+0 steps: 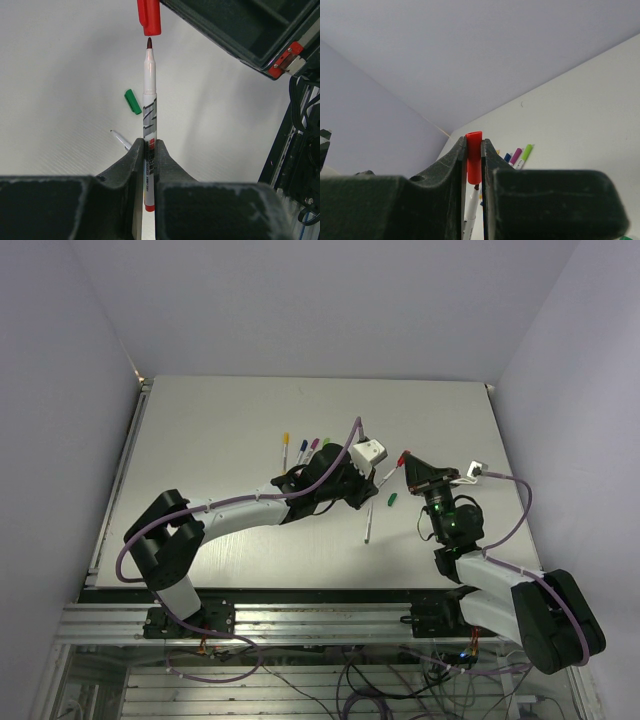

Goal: Insert the pens into the pen caps

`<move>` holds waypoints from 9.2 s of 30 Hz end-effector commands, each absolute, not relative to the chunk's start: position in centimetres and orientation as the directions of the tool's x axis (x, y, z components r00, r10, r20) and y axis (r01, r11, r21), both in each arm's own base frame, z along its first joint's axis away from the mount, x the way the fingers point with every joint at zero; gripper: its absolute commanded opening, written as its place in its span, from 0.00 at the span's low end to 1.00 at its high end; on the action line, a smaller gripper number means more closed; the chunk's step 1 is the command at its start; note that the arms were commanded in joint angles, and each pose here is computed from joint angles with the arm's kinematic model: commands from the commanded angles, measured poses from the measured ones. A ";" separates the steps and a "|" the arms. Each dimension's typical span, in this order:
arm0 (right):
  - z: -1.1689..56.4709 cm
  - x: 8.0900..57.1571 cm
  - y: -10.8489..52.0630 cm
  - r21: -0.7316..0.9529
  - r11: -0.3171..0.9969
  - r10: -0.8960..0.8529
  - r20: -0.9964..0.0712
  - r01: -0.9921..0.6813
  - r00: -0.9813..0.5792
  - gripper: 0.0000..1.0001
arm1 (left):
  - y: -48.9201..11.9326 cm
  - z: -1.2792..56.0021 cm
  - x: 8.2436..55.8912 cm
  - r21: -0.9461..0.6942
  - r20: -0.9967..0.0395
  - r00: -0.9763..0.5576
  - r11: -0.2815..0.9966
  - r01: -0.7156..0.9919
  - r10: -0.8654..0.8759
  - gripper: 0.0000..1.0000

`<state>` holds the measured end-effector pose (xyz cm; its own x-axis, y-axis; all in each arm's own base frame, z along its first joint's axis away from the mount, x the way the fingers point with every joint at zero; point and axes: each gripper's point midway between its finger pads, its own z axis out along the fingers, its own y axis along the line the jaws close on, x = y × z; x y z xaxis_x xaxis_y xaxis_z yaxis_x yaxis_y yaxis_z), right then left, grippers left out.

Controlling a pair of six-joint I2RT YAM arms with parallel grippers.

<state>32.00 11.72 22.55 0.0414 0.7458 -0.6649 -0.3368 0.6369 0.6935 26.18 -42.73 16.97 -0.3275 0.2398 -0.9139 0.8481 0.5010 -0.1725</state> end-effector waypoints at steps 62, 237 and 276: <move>15.6 32.1 21.6 0.580 0.594 0.399 -0.814 -0.558 -0.421 0.00 | -40.8 37.5 30.0 -0.192 -0.959 -0.071 0.444 0.875 -0.275 0.07; 18.6 33.8 6.1 0.448 0.881 0.463 -0.883 0.153 -0.078 0.77 | -42.9 8.6 30.5 -0.055 -0.685 -0.548 0.717 0.695 0.479 0.47; 17.5 32.0 1.5 0.482 0.830 0.499 -0.867 0.282 0.012 0.74 | -38.7 -3.3 24.9 0.162 -0.428 -0.581 0.692 0.704 0.692 0.65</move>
